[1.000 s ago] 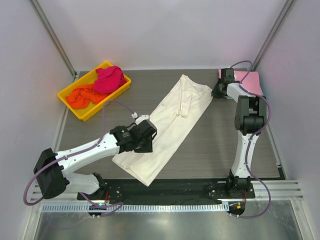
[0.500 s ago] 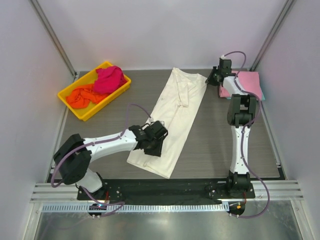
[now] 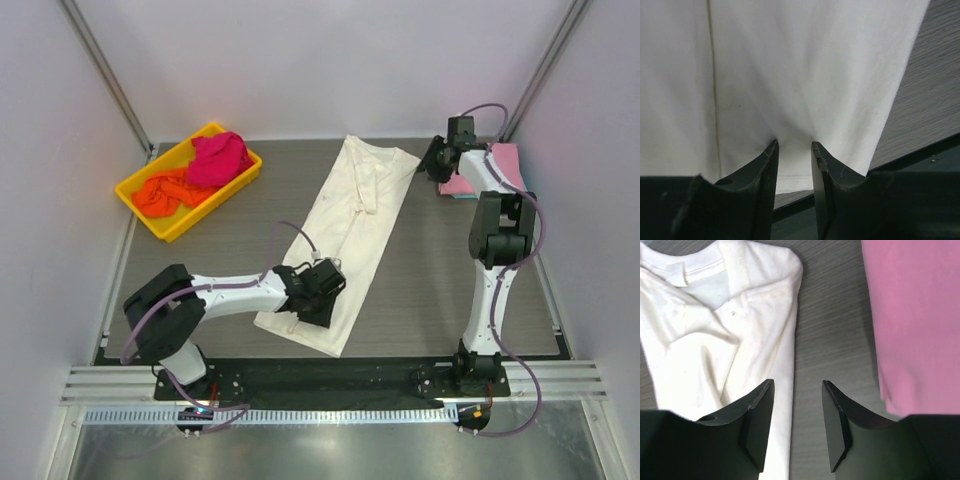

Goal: Fold and stack the t-shirts
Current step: Fold the tshirt

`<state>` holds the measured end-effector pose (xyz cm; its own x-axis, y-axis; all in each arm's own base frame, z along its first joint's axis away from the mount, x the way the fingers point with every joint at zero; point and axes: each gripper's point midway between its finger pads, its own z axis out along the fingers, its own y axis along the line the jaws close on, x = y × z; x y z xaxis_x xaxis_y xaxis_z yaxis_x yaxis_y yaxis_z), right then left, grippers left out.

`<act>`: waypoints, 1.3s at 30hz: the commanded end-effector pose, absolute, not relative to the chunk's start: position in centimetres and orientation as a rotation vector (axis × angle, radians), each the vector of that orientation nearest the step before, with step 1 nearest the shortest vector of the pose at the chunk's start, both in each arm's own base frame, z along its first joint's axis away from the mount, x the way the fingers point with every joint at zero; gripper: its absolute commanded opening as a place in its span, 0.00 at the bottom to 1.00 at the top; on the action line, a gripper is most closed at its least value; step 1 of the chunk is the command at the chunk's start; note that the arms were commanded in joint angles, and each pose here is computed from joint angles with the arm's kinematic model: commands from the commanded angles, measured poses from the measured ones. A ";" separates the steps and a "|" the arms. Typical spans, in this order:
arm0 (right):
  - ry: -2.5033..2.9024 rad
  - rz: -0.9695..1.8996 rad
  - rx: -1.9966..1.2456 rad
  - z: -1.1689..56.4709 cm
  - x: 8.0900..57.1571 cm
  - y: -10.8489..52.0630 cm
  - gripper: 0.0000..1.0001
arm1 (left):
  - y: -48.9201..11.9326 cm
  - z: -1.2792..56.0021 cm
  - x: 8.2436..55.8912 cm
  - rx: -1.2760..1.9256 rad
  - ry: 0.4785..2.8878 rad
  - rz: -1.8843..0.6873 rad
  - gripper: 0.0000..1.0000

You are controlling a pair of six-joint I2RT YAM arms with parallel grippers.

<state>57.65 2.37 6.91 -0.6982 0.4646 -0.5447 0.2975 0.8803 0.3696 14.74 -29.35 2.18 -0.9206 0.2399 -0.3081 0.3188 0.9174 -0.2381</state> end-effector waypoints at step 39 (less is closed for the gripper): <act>2.473 0.383 0.242 4.0 53.3 16.4 0.39 | -27.0 9.4 24.9 0.162 2.711 -0.395 0.41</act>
